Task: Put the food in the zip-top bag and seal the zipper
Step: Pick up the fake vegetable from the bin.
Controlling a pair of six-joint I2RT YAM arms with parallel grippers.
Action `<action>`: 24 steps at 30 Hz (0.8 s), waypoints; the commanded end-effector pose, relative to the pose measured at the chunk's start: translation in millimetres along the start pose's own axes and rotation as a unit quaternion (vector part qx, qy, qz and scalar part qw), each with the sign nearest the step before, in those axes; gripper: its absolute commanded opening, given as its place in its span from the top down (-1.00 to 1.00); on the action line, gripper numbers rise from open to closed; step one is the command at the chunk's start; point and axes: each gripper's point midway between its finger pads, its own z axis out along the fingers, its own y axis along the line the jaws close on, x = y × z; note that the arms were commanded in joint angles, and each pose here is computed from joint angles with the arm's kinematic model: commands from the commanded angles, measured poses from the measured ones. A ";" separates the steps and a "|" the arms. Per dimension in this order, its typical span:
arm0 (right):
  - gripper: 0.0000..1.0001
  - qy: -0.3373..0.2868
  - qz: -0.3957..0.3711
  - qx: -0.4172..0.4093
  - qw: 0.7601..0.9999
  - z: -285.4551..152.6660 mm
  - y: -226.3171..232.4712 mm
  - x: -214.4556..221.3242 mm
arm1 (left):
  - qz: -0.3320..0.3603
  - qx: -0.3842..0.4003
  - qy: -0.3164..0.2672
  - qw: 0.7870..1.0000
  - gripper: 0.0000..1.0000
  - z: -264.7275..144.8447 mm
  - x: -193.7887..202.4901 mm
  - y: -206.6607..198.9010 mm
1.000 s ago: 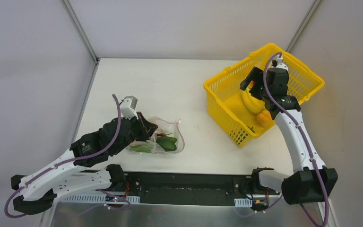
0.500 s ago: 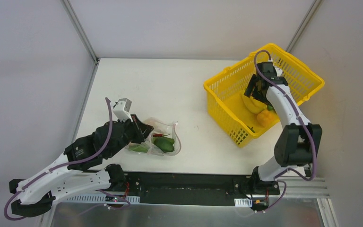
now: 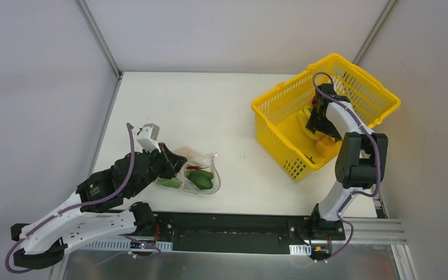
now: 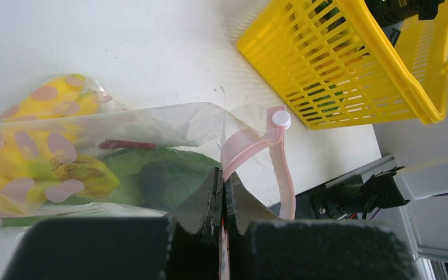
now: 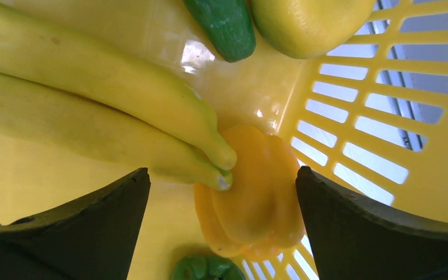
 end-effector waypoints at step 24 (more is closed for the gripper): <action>-0.23 0.072 0.015 -0.284 0.956 -60.7 88.5 38.3 | 0.008 -0.014 0.010 1.000 0.97 19.0 -0.4 -10.8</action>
